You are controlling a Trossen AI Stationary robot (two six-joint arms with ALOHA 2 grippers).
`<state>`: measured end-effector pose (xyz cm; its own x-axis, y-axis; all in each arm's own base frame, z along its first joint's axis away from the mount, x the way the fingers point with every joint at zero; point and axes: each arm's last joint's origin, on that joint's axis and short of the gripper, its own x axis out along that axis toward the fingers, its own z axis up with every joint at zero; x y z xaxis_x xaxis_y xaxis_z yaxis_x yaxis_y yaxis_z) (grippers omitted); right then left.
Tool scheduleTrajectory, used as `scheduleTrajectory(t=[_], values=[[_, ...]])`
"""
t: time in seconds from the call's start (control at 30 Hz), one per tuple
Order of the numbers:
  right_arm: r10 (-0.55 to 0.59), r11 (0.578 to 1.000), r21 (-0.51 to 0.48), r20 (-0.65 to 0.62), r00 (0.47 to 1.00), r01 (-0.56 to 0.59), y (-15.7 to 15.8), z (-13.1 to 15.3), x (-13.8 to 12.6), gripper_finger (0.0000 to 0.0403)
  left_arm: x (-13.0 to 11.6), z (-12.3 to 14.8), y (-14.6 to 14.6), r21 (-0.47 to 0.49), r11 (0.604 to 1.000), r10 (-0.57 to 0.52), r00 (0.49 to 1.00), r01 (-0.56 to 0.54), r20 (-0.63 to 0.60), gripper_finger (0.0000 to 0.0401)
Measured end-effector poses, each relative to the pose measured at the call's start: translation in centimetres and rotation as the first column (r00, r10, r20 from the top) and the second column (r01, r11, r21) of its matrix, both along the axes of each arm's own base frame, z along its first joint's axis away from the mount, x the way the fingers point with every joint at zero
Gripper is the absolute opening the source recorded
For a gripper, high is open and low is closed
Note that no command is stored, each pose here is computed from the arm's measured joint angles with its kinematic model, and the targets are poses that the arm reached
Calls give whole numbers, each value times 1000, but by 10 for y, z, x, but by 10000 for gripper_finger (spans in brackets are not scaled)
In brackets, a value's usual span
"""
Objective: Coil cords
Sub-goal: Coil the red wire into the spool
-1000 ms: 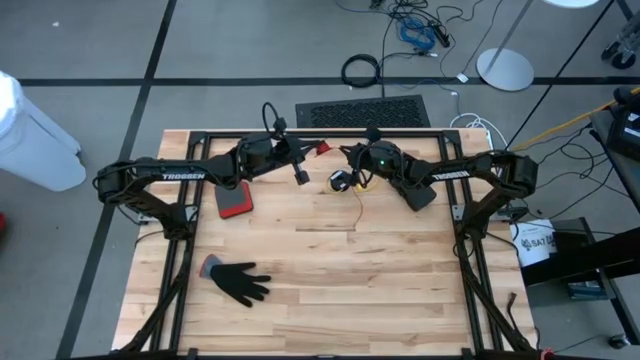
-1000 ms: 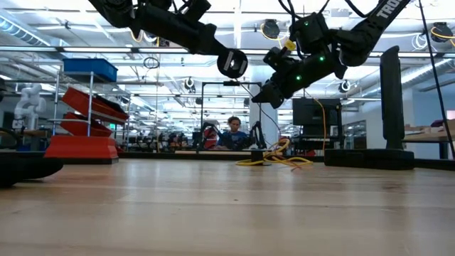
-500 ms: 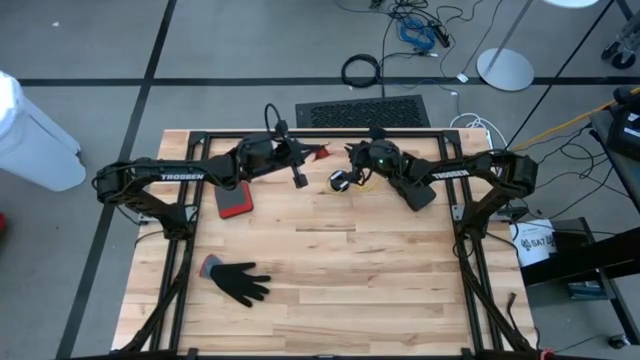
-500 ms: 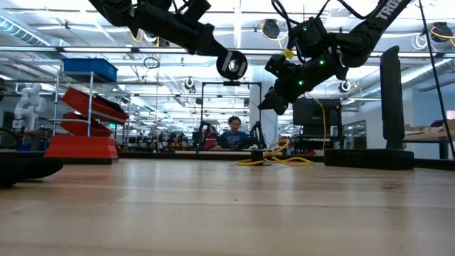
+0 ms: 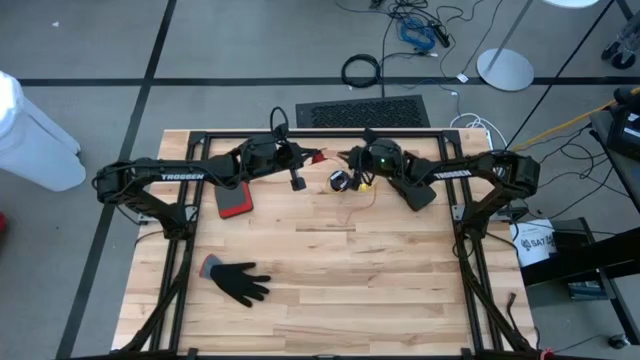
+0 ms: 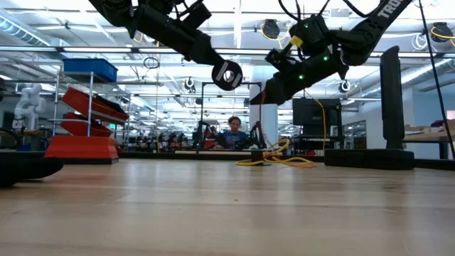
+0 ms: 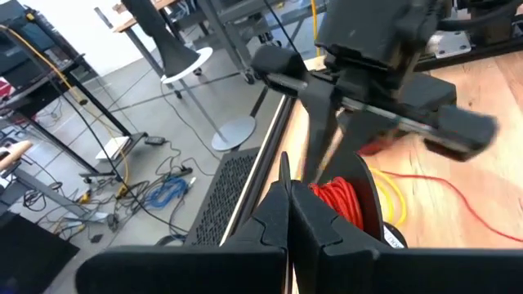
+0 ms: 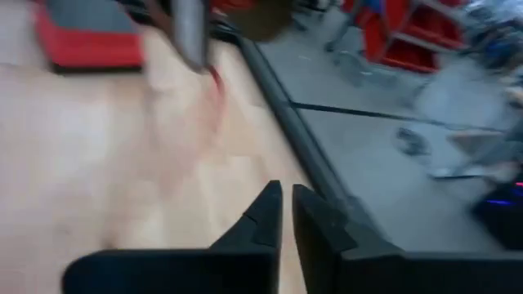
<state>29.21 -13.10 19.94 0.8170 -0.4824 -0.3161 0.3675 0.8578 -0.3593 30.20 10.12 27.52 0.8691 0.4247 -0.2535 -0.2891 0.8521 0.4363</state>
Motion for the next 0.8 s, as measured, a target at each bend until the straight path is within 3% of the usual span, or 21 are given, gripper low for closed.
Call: scheduleTrajectory(t=[0.33,0.53,0.8], values=[[127,967,209,107,986,-147,5,0,2,95,0,0,0,2,1000,4,1000,-4,4,0],[234,919,289,149,961,-269,11,0,4,100,0,1,0,3,1000,4,1000,-4,8,0],[249,901,319,172,953,-293,18,-5,11,100,1,2,0,9,1000,4,1000,-4,28,0]])
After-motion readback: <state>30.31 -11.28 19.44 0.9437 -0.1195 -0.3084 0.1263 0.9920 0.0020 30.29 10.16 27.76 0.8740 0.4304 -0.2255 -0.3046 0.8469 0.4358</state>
